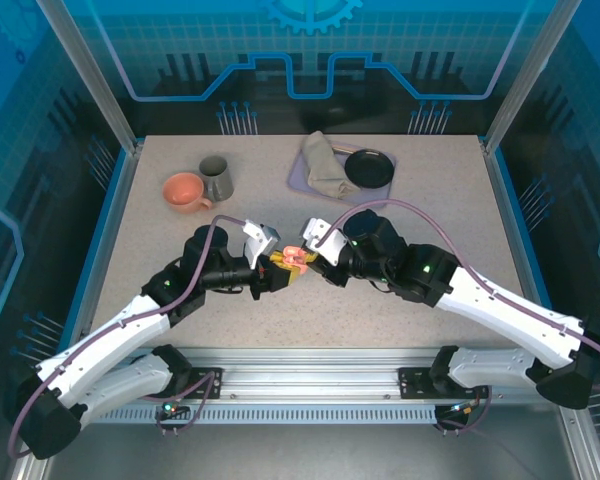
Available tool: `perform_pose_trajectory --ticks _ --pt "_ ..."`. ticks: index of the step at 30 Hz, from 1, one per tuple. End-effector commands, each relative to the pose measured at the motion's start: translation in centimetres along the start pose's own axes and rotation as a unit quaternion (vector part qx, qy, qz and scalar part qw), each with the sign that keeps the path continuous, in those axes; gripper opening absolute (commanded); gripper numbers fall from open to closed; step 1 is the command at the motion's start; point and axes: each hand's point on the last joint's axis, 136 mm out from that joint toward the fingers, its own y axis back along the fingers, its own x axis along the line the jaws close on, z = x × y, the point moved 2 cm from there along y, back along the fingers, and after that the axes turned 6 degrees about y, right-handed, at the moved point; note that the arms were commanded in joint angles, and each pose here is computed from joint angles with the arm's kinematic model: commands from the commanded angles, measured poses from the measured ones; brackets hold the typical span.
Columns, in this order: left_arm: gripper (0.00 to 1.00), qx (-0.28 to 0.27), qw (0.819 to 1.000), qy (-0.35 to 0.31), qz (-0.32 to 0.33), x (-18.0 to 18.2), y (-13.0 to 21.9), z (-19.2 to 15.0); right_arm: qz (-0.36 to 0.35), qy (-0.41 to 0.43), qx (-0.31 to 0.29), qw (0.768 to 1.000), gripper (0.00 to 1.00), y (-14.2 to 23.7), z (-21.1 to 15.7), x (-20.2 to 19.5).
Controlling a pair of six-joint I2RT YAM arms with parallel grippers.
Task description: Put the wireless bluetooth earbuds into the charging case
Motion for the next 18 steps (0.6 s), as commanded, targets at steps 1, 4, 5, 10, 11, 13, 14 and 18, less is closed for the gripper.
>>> perform_pose_trajectory --ticks 1,4,5,10,11,13,14,18 --pt "0.0 -0.019 0.999 -0.023 -0.022 -1.4 0.6 1.5 -0.016 0.023 0.0 1.0 0.19 0.3 0.8 -0.3" --pt "0.0 -0.018 0.999 -0.024 -0.021 -1.4 0.6 1.5 -0.02 0.03 0.009 0.999 0.19 0.1 0.7 -0.3" --pt "0.0 -0.019 0.999 -0.025 -0.021 -1.4 0.6 1.4 -0.021 0.034 0.012 0.999 0.19 0.0 0.6 -0.2" --pt "0.0 -0.019 0.999 -0.025 -0.022 -1.4 0.6 1.5 -0.031 0.048 0.025 0.998 0.19 -0.3 0.5 -0.2" --pt "0.0 -0.019 0.999 -0.026 -0.021 -1.4 0.6 1.5 -0.032 0.051 0.026 0.998 0.19 -0.3 0.5 -0.1" --pt "0.0 -0.018 0.999 -0.025 -0.021 -1.4 0.6 1.5 -0.035 0.059 0.031 0.997 0.19 -0.5 0.5 0.0" --pt "0.0 -0.019 0.999 -0.026 -0.021 -1.4 0.6 1.5 -0.037 0.063 0.035 0.997 0.19 -0.6 0.4 0.0" --pt "0.0 -0.018 0.999 -0.027 -0.021 -1.4 0.6 1.5 -0.043 0.073 0.047 0.995 0.19 -0.9 0.2 0.0"
